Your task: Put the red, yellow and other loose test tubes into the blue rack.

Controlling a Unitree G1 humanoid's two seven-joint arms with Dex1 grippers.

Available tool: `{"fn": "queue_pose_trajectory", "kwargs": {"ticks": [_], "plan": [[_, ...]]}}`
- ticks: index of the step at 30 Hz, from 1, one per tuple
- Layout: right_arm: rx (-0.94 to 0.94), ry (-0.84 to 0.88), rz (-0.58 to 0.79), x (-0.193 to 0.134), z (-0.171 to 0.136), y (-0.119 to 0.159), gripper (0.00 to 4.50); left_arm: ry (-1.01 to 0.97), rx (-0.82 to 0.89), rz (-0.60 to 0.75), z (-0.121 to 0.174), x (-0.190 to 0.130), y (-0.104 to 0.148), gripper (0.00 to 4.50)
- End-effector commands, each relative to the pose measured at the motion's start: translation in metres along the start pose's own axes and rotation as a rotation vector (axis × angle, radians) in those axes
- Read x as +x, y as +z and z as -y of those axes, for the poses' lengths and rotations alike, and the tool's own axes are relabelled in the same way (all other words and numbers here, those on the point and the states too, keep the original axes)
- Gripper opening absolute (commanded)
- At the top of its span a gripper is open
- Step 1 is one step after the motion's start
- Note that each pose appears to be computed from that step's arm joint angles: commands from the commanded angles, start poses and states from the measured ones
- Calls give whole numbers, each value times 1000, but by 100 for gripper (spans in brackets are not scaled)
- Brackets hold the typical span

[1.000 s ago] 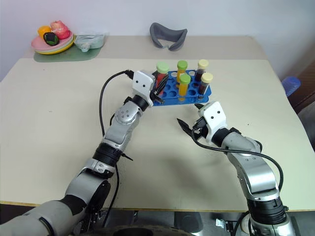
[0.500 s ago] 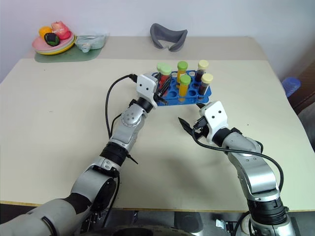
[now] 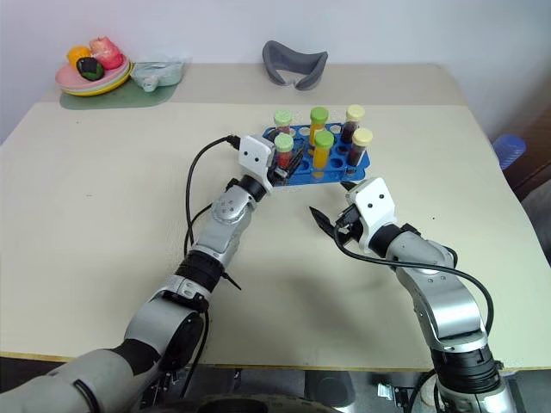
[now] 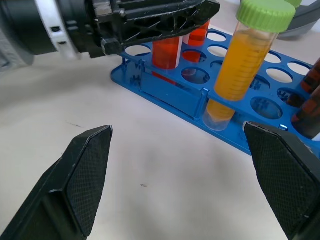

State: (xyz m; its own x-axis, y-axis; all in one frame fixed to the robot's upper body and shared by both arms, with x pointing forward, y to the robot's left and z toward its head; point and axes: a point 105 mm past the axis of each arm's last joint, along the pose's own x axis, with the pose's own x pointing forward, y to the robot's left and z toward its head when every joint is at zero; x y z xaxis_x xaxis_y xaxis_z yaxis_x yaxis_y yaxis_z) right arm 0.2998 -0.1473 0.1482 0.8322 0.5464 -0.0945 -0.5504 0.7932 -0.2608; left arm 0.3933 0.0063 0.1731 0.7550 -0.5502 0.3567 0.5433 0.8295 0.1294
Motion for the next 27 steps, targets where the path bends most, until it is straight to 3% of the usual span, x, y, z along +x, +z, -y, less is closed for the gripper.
{"fn": "queue_pose_trajectory", "kwargs": {"ticks": [1,6,14,19,27], "plan": [[-11,2,53,-10,5,15,433,9,-34,75,-16,-11,25,401],[49,24,11,-35,19,5,433,38,1,39,-66,-76,53,401],[31,-78,-72,-59,66,-17,433,228,189,-320,-141,-196,40,401],[23,-75,-90,-56,78,-28,433,277,200,-413,-146,-233,39,401],[17,-41,-77,-42,77,-31,433,332,173,-445,-142,-252,37,401]]}}
